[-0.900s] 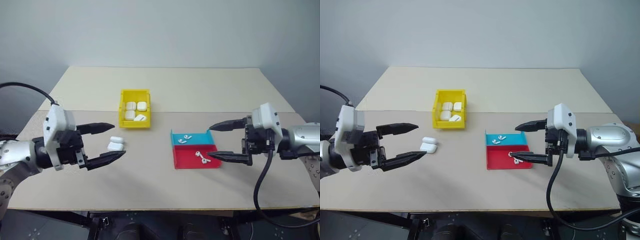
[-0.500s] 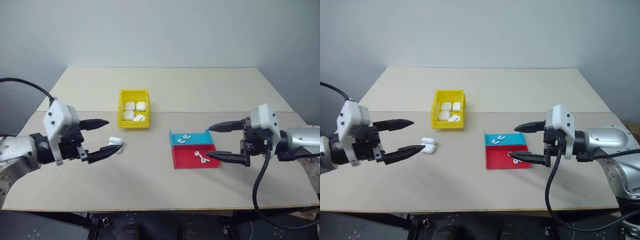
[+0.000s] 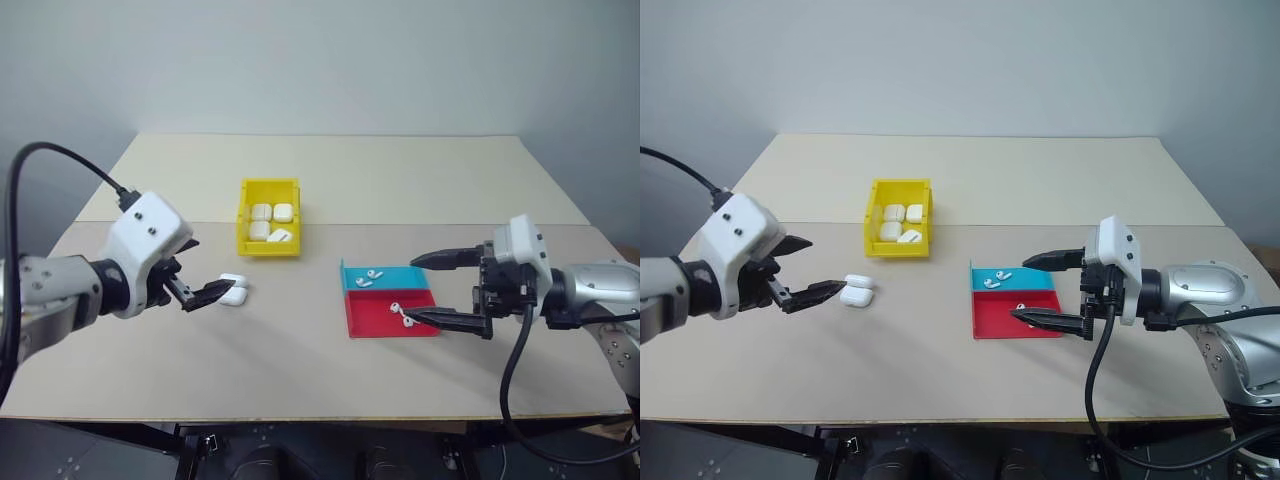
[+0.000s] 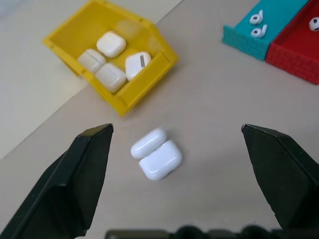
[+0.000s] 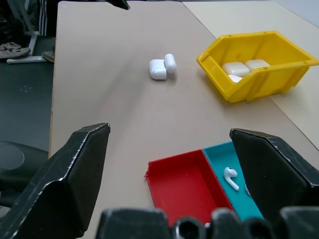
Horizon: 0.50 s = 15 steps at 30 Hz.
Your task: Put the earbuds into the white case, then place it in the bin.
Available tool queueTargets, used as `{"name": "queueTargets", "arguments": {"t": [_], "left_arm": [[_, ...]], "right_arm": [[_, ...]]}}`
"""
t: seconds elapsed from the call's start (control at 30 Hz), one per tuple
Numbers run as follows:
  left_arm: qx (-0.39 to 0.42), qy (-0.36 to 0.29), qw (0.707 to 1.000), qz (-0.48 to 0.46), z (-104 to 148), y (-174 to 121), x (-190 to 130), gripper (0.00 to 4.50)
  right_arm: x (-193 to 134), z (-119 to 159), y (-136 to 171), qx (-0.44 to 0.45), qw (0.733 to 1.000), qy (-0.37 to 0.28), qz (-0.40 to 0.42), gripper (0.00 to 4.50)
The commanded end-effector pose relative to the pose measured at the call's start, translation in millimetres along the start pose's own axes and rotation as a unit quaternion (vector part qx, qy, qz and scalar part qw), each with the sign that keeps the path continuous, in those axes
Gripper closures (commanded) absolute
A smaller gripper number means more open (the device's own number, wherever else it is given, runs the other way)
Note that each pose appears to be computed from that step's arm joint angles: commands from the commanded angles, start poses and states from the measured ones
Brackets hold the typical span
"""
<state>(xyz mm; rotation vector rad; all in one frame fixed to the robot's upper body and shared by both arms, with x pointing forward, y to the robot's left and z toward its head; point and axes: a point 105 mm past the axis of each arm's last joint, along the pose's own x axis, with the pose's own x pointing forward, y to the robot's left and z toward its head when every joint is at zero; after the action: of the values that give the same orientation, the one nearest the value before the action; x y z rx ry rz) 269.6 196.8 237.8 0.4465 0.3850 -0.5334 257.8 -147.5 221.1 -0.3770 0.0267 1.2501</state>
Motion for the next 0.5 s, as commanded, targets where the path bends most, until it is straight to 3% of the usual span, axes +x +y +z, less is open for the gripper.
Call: {"name": "queueTargets", "arguments": {"t": [0.03,0.27,0.5], "left_arm": [[-0.032,0.004,0.999,0.035,2.6,7.5,5.1,0.0],[-0.042,0.022,0.998,0.047,12.2,15.4,19.7,0.0],[-0.082,0.129,0.988,0.015,20.6,32.8,50.1,0.0]], "right_arm": [[-0.6,9.5,2.8,-0.007,1.0,-0.013,0.006,0.04],[1.5,10.1,2.3,0.001,1.0,-0.016,0.005,0.04],[5.2,12.8,-3.8,-0.002,1.0,-0.015,0.004,0.04]]}}
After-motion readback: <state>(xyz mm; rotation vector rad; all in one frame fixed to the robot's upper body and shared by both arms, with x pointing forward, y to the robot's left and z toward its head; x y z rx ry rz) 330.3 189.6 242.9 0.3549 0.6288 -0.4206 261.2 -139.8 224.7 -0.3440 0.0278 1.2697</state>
